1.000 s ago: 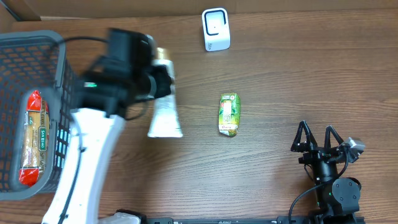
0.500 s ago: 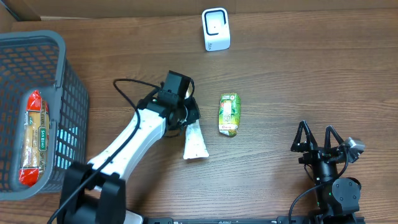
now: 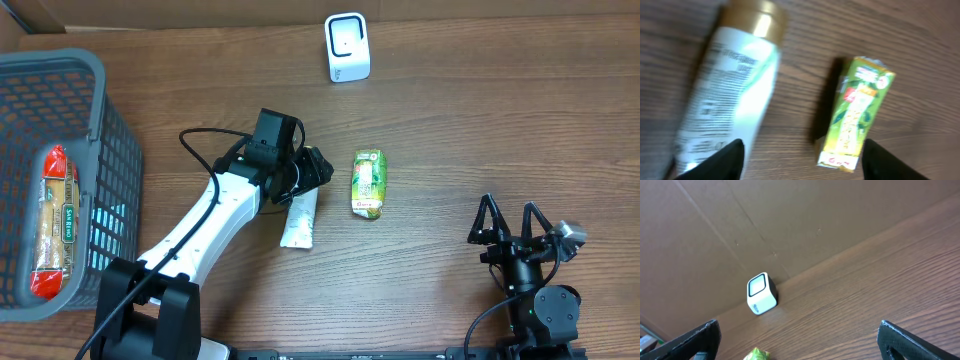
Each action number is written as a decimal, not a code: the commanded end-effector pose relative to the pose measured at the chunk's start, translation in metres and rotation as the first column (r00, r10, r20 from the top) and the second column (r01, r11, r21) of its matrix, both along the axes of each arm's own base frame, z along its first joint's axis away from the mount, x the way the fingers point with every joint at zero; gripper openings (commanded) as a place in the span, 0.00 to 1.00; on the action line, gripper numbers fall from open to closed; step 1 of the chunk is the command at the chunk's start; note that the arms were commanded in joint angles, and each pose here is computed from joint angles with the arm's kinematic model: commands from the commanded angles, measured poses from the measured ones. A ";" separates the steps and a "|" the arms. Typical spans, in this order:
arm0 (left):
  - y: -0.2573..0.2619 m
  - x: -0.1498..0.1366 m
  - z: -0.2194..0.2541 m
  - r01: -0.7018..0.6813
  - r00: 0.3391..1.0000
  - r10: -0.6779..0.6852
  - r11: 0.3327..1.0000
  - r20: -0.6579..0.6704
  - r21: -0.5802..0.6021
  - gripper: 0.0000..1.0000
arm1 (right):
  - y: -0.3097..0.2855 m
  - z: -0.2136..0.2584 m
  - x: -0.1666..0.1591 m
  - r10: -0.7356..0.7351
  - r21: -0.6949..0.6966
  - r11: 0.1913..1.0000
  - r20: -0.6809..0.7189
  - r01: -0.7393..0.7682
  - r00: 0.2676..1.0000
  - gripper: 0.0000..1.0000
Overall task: Scan the item barcode
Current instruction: 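Place the white tube on the table left of the green carton, then reach the left gripper into the basket and grasp the mint-green packet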
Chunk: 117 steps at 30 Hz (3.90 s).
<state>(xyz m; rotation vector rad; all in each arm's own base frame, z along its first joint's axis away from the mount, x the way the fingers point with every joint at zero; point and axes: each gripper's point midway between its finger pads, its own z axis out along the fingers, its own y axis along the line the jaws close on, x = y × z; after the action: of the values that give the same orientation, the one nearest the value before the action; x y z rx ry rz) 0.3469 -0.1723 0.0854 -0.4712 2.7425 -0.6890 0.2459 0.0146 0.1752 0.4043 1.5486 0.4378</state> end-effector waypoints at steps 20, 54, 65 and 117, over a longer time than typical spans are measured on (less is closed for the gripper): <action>0.111 0.010 0.284 -0.131 0.938 0.025 0.949 0.345 0.288 0.77 | -0.002 -0.001 0.000 -0.010 0.000 1.000 0.006 0.010 1.000 1.00; 0.398 -0.117 0.151 -0.668 0.673 0.740 0.612 -0.008 0.424 0.72 | -0.002 -0.001 0.000 -0.010 0.000 1.000 0.006 0.010 1.000 1.00; 0.396 -0.114 0.075 -0.620 0.722 0.687 0.694 -0.078 0.366 0.82 | -0.002 -0.001 0.000 -0.010 0.000 1.000 0.006 0.010 1.000 1.00; 0.426 -0.080 0.006 -0.410 0.848 0.503 0.822 -0.168 0.394 0.04 | -0.002 -0.001 0.000 -0.010 0.000 1.000 0.006 0.010 1.000 1.00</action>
<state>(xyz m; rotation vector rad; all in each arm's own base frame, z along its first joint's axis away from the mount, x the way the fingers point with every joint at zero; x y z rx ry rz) 0.2416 0.2361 0.0530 -1.1501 2.8318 -0.0523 0.2459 0.0146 0.1750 0.4044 1.5494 0.4376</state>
